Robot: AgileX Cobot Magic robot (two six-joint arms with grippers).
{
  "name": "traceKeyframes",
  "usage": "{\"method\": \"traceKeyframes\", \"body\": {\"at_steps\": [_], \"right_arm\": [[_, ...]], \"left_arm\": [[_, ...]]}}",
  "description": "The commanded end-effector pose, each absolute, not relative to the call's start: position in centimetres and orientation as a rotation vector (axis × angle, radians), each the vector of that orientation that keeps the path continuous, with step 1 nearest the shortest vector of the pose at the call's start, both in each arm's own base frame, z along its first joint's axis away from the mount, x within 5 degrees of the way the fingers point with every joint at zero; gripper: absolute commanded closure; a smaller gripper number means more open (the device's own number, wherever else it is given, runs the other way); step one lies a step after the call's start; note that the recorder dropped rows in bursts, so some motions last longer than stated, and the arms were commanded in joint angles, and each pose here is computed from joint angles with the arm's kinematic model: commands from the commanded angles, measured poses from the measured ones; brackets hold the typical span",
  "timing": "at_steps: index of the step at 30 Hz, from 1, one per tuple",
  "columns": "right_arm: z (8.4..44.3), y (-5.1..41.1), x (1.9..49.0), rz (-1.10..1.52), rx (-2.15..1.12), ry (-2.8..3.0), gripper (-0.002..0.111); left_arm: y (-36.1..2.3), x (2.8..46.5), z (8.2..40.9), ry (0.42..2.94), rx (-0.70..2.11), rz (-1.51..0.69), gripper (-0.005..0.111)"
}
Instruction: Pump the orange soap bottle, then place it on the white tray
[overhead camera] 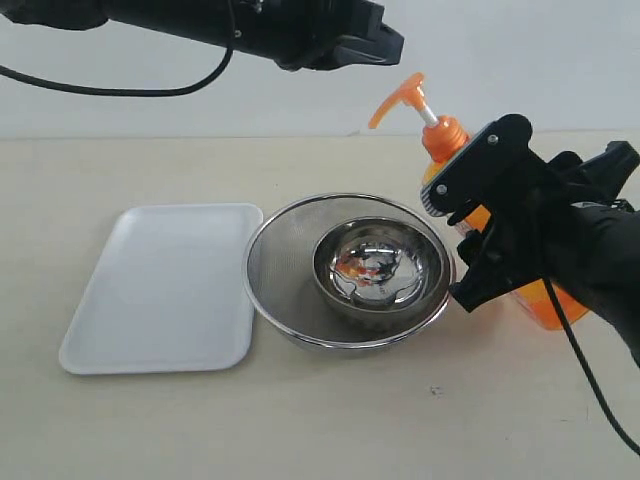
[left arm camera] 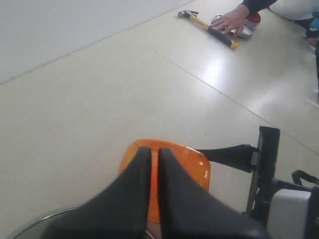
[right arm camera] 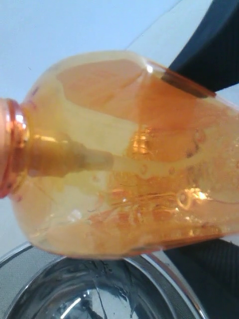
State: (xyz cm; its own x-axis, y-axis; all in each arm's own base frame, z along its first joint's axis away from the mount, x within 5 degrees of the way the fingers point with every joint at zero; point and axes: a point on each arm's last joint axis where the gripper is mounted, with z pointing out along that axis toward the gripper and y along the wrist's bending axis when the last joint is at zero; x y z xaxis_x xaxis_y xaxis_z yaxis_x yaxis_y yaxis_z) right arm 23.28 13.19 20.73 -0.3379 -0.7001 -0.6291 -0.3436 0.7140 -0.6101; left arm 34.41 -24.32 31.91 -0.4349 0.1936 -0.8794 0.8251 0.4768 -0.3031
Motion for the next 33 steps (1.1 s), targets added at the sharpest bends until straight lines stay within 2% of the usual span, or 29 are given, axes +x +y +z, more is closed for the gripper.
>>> {"method": "traceKeyframes", "body": {"at_steps": [1,10,28,33], "right_arm": [[22.2,12.8,23.6,-0.559,-0.800,1.840,0.109],[22.2,12.8,23.6,-0.556,-0.801,1.840,0.109],[22.2,12.9,23.6,-0.553,-0.811,1.835,0.109],[22.2,12.9,23.6,-0.557,-0.803,1.835,0.109]], "left_arm": [[-24.3,34.7,31.7,1.911,0.830,-0.953,0.102],[-25.2,35.2,29.8,1.952,0.836,-0.965,0.102],[-26.6,34.2,29.7,1.929,0.875,-1.008,0.102],[-26.7,34.5,28.6,1.963,0.892,-0.992,0.102]]}}
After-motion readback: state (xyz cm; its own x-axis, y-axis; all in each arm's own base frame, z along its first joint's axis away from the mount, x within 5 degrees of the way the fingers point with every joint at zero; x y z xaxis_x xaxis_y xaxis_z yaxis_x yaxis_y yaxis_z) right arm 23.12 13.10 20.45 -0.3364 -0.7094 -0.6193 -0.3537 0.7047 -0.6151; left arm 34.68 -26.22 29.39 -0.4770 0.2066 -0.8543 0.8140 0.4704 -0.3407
